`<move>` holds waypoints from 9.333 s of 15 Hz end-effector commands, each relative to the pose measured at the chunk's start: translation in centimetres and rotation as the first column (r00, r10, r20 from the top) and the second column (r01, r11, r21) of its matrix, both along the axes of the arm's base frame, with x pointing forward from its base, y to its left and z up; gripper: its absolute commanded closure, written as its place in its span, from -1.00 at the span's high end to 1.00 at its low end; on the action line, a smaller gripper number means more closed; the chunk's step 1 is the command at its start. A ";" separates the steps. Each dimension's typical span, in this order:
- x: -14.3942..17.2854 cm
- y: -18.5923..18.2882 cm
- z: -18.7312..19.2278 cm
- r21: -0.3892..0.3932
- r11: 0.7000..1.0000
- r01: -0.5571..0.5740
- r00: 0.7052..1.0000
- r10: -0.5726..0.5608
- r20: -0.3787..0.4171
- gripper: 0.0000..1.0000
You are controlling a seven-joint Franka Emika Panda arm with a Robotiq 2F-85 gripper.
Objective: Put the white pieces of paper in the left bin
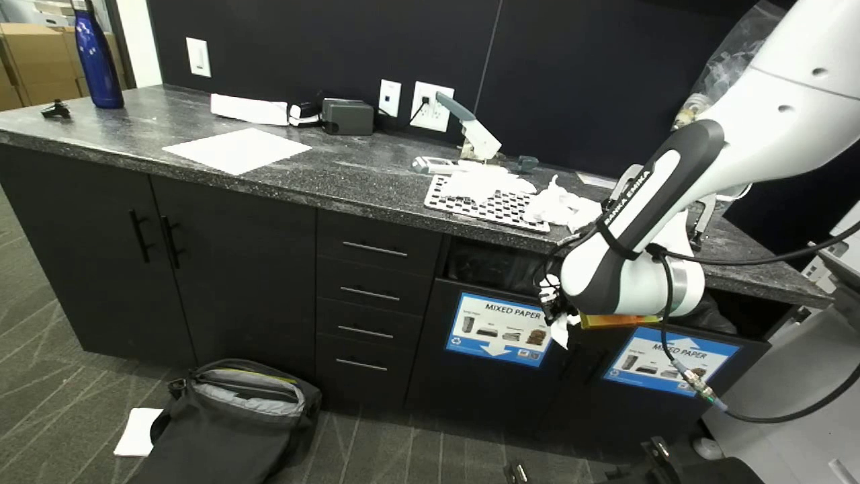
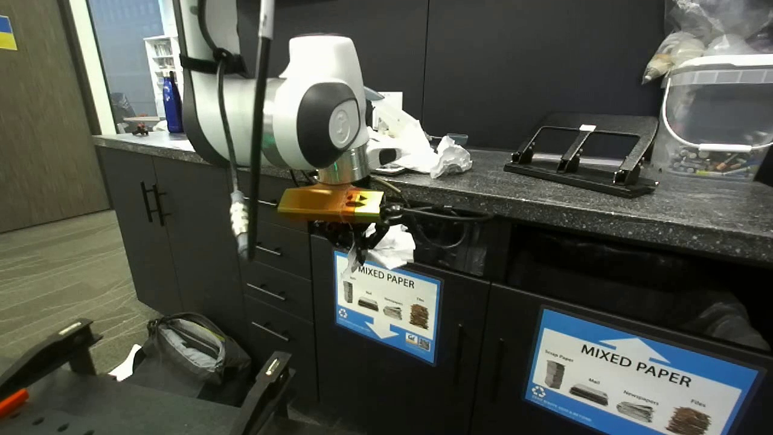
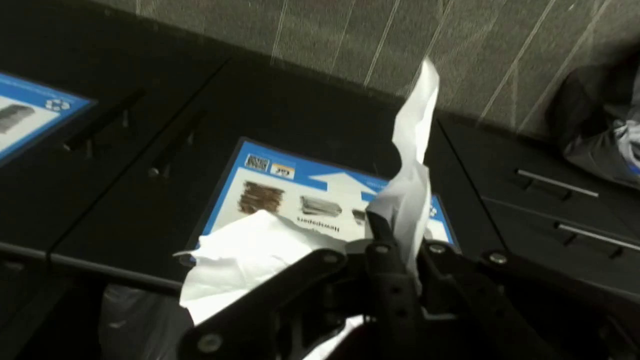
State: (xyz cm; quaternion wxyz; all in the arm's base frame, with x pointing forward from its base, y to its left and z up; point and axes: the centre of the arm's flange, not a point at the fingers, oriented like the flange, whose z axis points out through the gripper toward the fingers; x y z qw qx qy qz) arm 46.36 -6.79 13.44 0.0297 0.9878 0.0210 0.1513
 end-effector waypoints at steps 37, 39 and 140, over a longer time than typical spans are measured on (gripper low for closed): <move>1.8 -2.7 4.4 -0.097 0.979 0.179 0.947 -0.145 0.286 0.98; 1.2 -2.7 6.5 -0.114 0.978 0.175 0.974 -0.155 0.168 1.00; 10.5 -4.0 -3.3 0.163 0.944 0.287 0.944 -0.308 0.118 -0.83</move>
